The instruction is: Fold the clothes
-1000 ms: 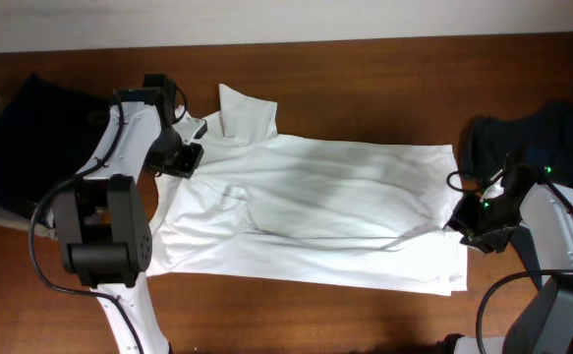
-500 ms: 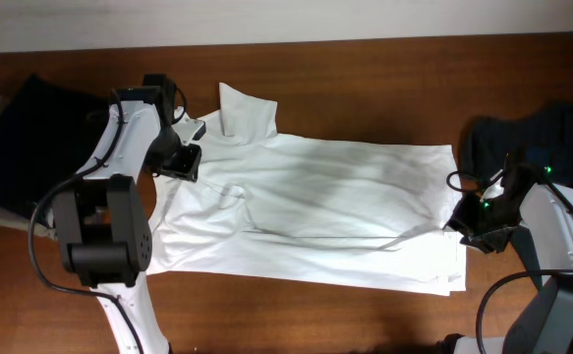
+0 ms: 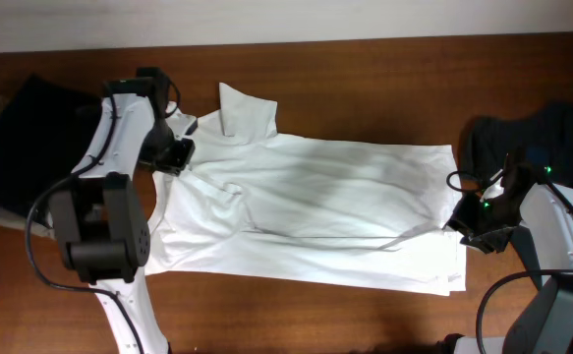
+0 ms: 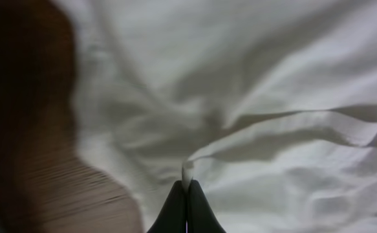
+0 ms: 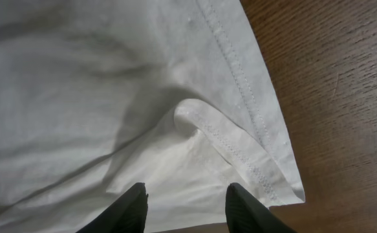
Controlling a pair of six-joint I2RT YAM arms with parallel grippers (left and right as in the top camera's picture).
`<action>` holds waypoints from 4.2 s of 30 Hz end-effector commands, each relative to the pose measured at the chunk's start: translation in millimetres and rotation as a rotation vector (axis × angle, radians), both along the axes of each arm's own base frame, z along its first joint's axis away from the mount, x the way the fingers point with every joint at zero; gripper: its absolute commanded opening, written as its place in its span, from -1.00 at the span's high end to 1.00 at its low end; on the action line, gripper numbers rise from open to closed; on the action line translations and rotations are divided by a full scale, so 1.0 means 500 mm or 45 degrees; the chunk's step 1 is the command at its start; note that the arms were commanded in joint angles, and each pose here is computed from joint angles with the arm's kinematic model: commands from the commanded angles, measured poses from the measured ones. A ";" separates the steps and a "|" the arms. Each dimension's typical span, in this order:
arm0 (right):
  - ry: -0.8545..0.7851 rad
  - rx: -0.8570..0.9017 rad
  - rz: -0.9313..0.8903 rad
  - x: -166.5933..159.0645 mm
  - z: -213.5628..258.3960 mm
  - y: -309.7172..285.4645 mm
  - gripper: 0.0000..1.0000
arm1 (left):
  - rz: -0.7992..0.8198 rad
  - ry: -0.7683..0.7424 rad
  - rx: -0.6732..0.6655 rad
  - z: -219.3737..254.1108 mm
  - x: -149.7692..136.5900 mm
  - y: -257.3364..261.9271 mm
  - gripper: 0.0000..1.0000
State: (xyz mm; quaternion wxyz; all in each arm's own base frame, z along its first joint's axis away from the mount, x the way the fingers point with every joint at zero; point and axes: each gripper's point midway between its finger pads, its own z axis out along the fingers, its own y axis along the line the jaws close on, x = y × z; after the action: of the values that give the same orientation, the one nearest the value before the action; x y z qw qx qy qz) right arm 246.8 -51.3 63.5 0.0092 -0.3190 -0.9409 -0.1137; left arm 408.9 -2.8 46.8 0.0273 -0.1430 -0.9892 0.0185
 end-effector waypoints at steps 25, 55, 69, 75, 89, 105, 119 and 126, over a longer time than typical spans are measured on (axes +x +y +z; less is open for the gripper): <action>-0.667 -0.096 0.204 0.238 0.244 -0.039 -0.35 | -0.376 -0.802 -0.379 0.046 0.366 -0.284 -0.27; -0.539 -0.109 0.279 0.423 -0.125 -0.058 -0.40 | -0.212 -0.503 -0.142 0.114 0.257 -0.217 0.99; -0.420 -0.145 0.261 0.389 -0.127 -0.064 0.92 | -0.209 -0.456 -0.136 0.122 0.233 -0.210 0.99; -0.533 -0.171 0.270 0.347 0.066 -0.046 0.92 | -0.209 -0.509 -0.111 0.241 0.185 -0.195 1.00; 0.019 0.030 0.331 0.075 0.107 0.025 0.92 | -0.072 0.073 -0.058 0.185 -0.027 -0.132 0.99; 0.284 0.077 0.335 -0.053 -0.021 0.044 0.17 | -0.014 0.416 -0.018 0.123 -0.197 -0.104 0.65; 0.234 0.056 0.335 -0.034 -0.027 0.039 -0.02 | 0.188 0.389 -0.166 0.006 -0.214 -0.081 0.15; 0.230 0.054 0.334 -0.032 -0.027 0.038 -0.02 | 0.177 0.459 -0.197 -0.022 -0.251 -0.089 0.73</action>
State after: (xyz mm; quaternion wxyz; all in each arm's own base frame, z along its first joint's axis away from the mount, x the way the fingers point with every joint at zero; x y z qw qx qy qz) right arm 231.1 -29.9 48.0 0.1215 -0.2022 -0.9657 -0.1087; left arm 283.8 -40.7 33.4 0.1996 -0.0726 -0.9716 0.1043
